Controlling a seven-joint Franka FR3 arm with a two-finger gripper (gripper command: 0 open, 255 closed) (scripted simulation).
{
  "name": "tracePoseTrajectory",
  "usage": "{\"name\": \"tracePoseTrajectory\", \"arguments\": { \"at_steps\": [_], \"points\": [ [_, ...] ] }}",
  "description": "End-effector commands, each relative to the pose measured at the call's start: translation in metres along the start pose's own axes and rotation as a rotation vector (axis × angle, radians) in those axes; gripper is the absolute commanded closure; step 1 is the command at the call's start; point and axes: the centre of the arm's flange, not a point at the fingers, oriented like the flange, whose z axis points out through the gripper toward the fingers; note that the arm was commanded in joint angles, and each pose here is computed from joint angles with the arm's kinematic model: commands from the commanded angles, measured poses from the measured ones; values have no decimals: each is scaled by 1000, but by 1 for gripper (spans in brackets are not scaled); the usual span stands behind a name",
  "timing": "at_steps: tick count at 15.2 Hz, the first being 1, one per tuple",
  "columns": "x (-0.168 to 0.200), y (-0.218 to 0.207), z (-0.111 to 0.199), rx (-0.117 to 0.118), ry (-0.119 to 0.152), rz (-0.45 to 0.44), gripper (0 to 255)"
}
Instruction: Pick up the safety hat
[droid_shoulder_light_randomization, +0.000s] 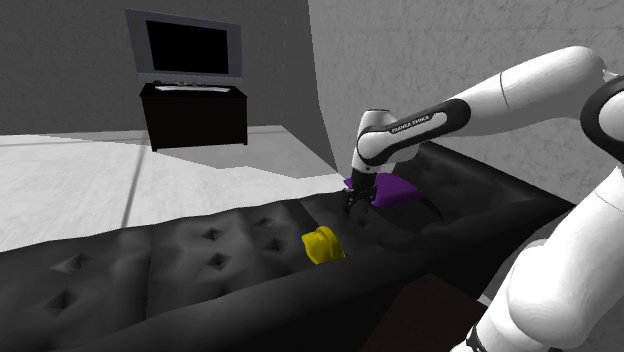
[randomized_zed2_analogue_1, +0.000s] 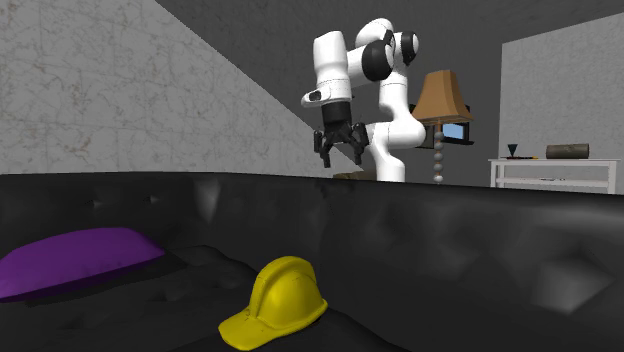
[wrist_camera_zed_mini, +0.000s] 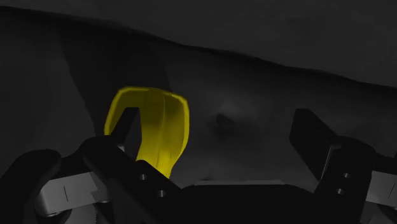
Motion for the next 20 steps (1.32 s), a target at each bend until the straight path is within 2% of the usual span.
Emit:
{"name": "tracePoseTrajectory", "arguments": {
  "at_steps": [1,20],
  "points": [
    [20,7,15,1,10,10,0],
    [200,84,158,10,87,103,0]
  ]
}}
